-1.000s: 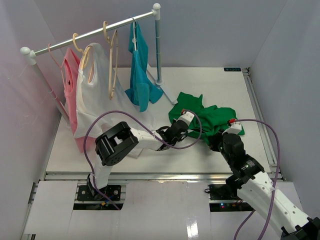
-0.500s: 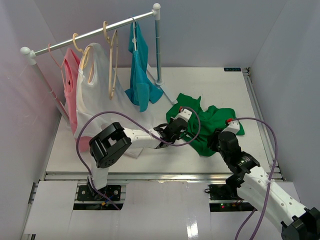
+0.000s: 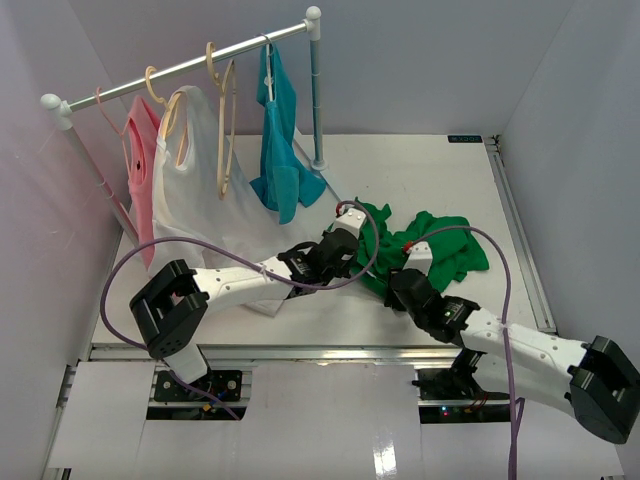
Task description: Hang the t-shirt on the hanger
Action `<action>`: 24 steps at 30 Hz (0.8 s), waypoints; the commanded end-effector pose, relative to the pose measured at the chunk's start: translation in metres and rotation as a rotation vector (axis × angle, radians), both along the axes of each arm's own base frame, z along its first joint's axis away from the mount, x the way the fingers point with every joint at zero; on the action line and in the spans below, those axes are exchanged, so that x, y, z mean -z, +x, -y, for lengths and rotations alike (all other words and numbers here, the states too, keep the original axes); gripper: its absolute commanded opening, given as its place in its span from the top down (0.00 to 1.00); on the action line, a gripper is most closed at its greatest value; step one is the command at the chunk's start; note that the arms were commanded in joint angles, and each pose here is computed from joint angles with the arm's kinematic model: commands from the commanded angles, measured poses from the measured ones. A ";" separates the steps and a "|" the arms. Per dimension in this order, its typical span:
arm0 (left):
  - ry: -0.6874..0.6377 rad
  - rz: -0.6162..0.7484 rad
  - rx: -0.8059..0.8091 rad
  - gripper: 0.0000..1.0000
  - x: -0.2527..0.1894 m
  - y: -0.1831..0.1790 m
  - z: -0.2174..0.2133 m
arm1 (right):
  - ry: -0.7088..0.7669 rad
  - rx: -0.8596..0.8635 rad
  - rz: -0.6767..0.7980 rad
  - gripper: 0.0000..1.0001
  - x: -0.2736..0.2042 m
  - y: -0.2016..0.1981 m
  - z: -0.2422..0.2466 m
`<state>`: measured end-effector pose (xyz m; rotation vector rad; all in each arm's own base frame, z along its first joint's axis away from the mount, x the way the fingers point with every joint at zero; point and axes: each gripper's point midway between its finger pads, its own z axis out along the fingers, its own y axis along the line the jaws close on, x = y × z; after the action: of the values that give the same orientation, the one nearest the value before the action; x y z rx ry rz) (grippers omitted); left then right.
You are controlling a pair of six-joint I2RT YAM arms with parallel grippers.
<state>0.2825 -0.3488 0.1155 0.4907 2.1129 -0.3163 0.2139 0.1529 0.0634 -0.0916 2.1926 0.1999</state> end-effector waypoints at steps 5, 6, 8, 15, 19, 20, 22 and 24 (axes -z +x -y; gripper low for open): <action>-0.027 0.002 -0.041 1.00 -0.002 -0.007 -0.018 | -0.093 0.159 0.060 0.46 0.001 0.008 0.007; -0.026 0.001 -0.041 1.00 0.000 -0.008 -0.019 | -0.107 0.174 0.060 0.46 0.001 0.006 0.012; -0.028 0.001 -0.045 1.00 0.001 -0.008 -0.020 | -0.116 0.191 0.059 0.47 0.002 0.003 0.015; -0.034 -0.004 -0.062 1.00 0.004 -0.008 -0.023 | -0.150 0.220 0.055 0.45 0.006 -0.007 0.027; -0.040 -0.002 -0.064 1.00 0.004 -0.008 -0.023 | -0.192 0.257 0.050 0.45 0.008 -0.008 0.035; -0.038 -0.003 -0.066 1.00 0.005 -0.008 -0.024 | -0.197 0.267 0.052 0.46 0.008 -0.008 0.036; -0.038 -0.004 -0.067 1.00 0.005 -0.008 -0.024 | -0.203 0.294 0.052 0.49 0.007 -0.008 0.039; -0.036 -0.006 -0.070 1.00 0.007 -0.008 -0.025 | -0.228 0.316 0.051 0.52 0.007 -0.010 0.044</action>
<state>0.2697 -0.3271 0.0853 0.4589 2.1709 -0.2850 0.1973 0.1164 0.0394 0.0165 2.2070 -0.1631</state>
